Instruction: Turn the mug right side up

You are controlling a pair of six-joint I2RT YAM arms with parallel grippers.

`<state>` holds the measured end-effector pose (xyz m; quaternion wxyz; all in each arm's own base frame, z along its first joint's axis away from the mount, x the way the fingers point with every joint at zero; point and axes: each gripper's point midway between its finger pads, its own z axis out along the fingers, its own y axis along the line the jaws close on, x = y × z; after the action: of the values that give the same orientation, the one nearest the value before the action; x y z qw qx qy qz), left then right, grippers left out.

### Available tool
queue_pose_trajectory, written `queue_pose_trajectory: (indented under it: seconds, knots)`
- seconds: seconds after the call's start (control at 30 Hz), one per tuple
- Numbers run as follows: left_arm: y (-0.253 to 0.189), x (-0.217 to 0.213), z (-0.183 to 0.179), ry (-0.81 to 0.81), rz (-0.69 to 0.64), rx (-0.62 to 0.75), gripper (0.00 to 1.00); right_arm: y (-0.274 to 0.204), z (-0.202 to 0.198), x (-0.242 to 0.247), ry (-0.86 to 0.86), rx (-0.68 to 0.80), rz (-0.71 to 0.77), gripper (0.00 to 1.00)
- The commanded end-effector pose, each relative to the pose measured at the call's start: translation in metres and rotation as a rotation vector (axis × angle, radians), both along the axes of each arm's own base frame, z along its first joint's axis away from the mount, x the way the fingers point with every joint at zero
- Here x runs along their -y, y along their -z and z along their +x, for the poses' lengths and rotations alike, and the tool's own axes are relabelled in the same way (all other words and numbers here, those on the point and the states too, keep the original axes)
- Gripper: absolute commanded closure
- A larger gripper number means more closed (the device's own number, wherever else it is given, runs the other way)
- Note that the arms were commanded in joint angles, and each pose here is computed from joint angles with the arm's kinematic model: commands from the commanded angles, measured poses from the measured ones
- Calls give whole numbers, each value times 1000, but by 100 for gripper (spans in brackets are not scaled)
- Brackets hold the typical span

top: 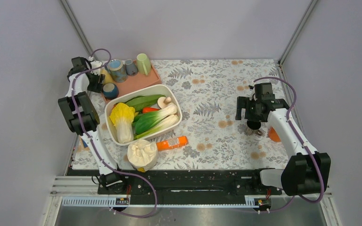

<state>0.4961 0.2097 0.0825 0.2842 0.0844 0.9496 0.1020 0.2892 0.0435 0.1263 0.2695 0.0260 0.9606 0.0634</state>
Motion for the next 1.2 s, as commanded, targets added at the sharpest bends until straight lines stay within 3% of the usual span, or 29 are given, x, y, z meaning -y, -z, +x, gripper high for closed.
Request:
queue_pose_trajectory:
  seconds: [0.0, 0.4, 0.57, 0.7, 0.87, 1.07, 1.17]
  knots:
    - [-19, 6, 9, 62, 56, 75, 32, -13, 3, 3, -1, 57, -32, 1]
    - [-26, 94, -3, 323, 69, 92, 36, -15, -1, -2, -16, 64, -30, 1]
    - [-36, 127, -18, 469, -14, 69, 38, -14, -1, -4, -24, 61, -31, 1]
    - [-45, 123, -22, 490, -67, 60, 40, -12, 0, -5, -30, 57, -30, 1]
    - [-71, 95, 5, 458, -68, 131, 44, -8, -1, -6, -40, 42, -34, 1]
    - [-42, 93, 11, 619, -36, 42, 45, -6, -1, -6, -42, 31, -42, 1]
    - [-32, 83, 16, 668, 28, 9, 53, -7, -3, -5, -41, 24, -45, 0]
